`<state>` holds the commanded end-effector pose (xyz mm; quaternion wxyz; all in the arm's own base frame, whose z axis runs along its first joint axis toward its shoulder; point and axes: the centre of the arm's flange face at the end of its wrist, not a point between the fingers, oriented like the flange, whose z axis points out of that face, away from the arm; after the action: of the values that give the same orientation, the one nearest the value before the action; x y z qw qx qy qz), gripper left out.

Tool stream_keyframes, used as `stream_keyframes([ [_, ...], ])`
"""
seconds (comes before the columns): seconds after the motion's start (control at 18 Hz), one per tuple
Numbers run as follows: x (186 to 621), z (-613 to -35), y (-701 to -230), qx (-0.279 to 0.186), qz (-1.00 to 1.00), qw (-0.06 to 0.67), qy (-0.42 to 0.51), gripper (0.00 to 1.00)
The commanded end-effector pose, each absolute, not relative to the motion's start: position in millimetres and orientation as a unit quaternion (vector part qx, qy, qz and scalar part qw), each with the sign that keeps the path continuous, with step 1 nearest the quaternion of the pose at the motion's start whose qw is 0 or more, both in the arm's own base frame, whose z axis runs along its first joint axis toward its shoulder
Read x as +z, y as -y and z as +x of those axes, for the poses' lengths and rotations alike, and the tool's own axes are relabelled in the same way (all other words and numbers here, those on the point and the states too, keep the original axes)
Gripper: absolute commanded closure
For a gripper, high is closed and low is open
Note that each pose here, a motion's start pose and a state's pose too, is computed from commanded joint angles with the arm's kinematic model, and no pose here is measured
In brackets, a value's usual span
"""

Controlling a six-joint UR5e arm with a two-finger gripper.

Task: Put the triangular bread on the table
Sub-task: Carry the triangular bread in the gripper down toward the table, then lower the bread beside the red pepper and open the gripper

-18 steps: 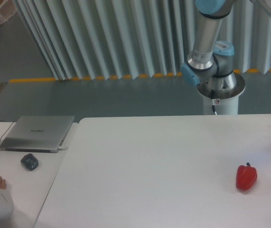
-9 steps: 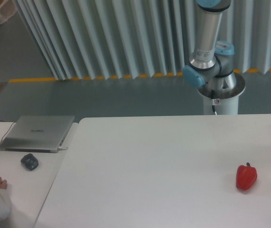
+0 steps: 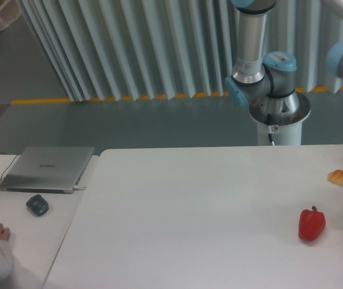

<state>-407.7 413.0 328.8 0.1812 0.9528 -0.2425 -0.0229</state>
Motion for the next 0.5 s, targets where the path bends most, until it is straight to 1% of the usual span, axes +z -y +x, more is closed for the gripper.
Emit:
stream_keyframes([
  [0.11,323,-405,-424,-0.037,0.959,0.176,0.221,1.00],
  [0.17,322,-403,-431,-0.042,0.962,0.173,0.209,0.97],
  [0.22,322,-400,-444,-0.047,0.968,0.160,0.187,0.64],
  [0.28,321,-398,-450,-0.048,0.972,0.150,0.173,0.47],
  [0.33,323,-398,-454,-0.048,0.975,0.138,0.169,0.22],
  [0.39,326,-398,-458,-0.051,0.976,0.126,0.169,0.00],
  [0.5,331,-399,-459,-0.056,0.976,0.118,0.171,0.00],
])
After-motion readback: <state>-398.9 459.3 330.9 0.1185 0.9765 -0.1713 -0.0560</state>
